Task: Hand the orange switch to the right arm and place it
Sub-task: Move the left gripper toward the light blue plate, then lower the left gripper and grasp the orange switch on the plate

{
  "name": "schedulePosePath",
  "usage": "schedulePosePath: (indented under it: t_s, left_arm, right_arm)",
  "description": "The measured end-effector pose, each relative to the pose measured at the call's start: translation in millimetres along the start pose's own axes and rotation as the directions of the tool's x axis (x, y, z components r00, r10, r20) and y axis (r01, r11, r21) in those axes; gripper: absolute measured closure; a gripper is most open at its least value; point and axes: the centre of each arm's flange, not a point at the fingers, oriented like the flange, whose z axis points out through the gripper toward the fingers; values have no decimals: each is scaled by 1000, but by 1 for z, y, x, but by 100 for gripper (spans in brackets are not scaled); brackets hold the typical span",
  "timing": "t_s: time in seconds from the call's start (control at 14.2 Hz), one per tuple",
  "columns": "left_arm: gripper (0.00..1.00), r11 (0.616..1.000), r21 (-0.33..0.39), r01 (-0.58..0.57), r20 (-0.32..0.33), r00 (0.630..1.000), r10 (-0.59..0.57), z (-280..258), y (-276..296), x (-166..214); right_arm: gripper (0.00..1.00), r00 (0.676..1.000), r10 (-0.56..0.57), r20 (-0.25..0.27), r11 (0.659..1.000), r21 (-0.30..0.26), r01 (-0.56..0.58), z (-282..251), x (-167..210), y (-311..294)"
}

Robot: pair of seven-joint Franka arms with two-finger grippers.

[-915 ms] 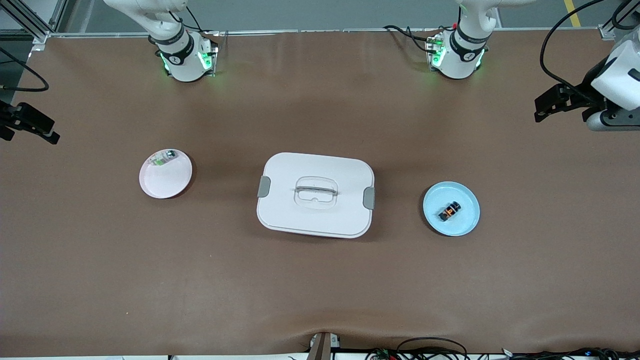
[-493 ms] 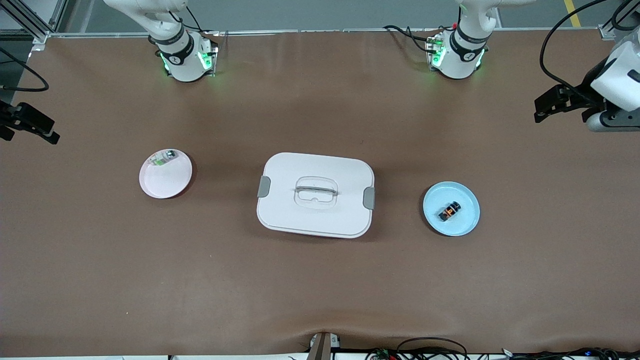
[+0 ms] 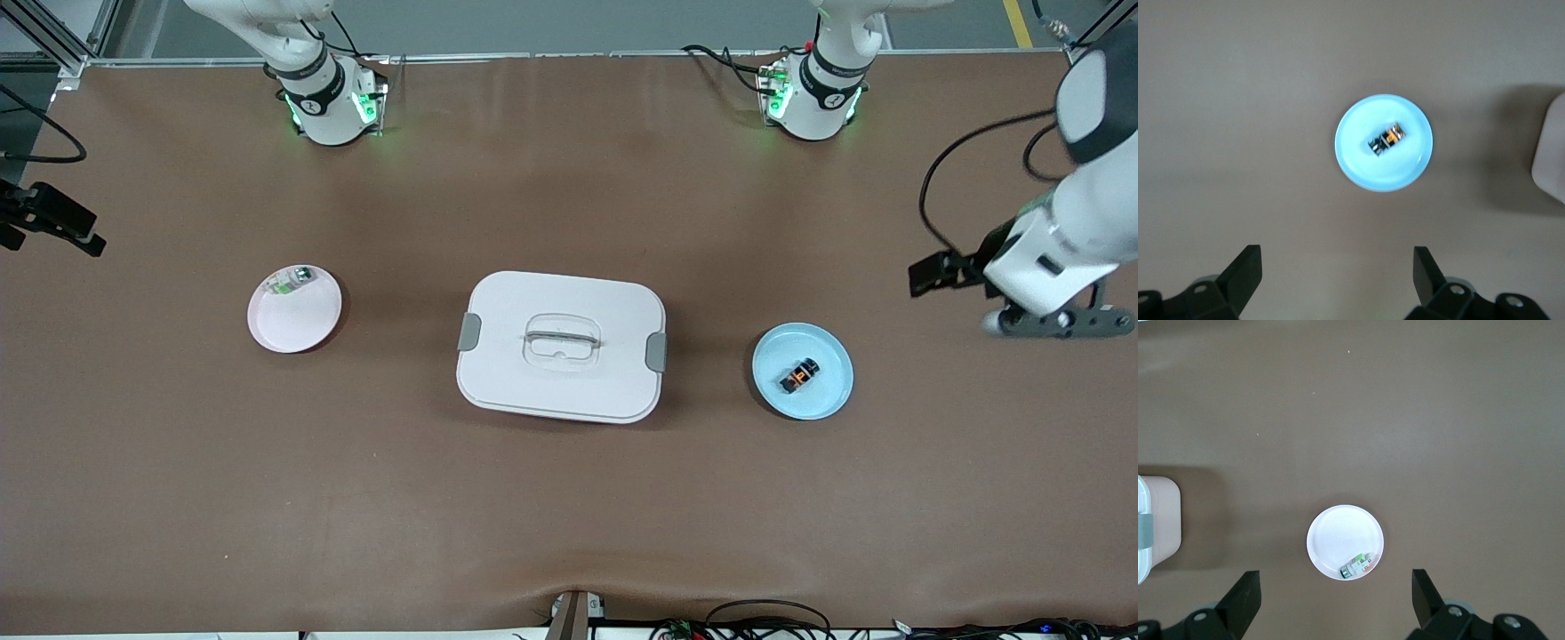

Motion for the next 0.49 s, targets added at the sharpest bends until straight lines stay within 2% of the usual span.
schedulePosePath:
  t_s: [0.21, 0.49]
  left_arm:
    - [0, 995, -14, 99, -38, 994, -100, 59, 3, 21]
    - [0, 971, -29, 236, -42, 971, -237, 127, 17, 31]
  right_arm:
    - [0, 1000, 0, 0, 1000, 0, 0, 0, 0, 0]
    - [0, 1000, 0, 0, 1000, 0, 0, 0, 0, 0]
